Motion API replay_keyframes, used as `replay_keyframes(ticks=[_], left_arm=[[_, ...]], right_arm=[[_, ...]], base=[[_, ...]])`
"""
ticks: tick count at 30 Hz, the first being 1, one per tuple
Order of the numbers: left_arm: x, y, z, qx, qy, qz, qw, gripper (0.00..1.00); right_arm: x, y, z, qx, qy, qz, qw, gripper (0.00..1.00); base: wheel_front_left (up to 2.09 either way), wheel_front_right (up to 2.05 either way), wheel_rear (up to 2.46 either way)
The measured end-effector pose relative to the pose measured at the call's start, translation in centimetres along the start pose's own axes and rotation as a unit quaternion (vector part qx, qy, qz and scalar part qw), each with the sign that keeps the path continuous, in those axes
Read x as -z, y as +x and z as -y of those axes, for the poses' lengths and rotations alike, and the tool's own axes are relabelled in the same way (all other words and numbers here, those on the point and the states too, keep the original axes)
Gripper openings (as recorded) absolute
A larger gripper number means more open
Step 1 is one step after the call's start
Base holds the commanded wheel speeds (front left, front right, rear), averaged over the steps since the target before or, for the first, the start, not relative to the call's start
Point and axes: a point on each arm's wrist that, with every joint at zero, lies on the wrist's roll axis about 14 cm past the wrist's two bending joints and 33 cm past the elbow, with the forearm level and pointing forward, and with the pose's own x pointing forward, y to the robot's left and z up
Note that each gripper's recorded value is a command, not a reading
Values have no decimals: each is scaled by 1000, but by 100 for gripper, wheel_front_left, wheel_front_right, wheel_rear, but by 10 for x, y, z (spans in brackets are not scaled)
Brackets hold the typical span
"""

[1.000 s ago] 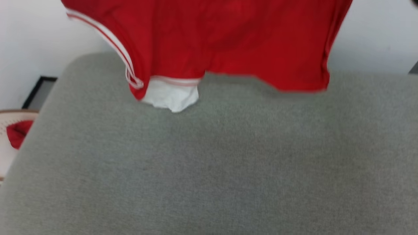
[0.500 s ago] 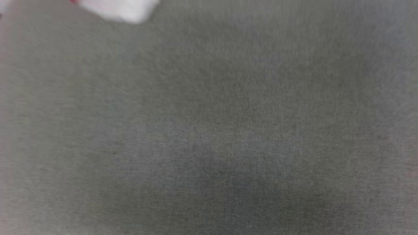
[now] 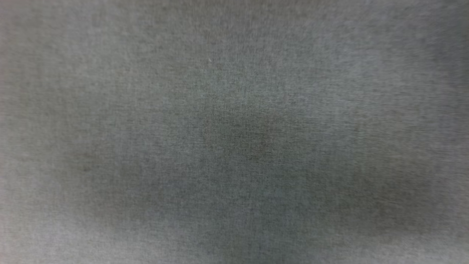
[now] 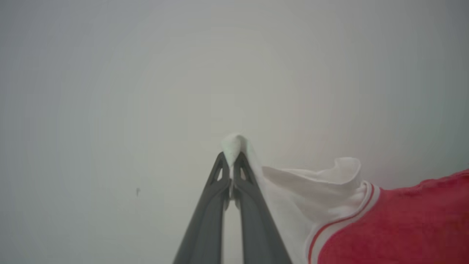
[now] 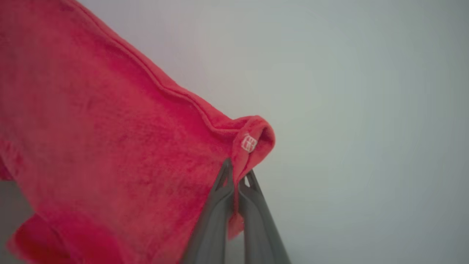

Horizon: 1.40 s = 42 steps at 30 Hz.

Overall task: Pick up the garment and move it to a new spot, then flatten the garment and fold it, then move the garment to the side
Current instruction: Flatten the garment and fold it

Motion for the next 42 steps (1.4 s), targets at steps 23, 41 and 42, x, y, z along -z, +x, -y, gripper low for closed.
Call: replay_keyframes(ticks=[23,41,42], left_arm=[[67,-117,95,133,-99,-163,973,0],[8,-295,129,215,-177,-257,925,0],[5,-305,132,214,-182,-260,924,0]], right_arm=[[36,-44,-56,-36,27,-58,997,0],[46,-193,-85,-97,56,-102,988,0],[44,-201,-81,-97,56,-104,988,0]], base=[[0,0,0],[0,0,0],[0,0,0]])
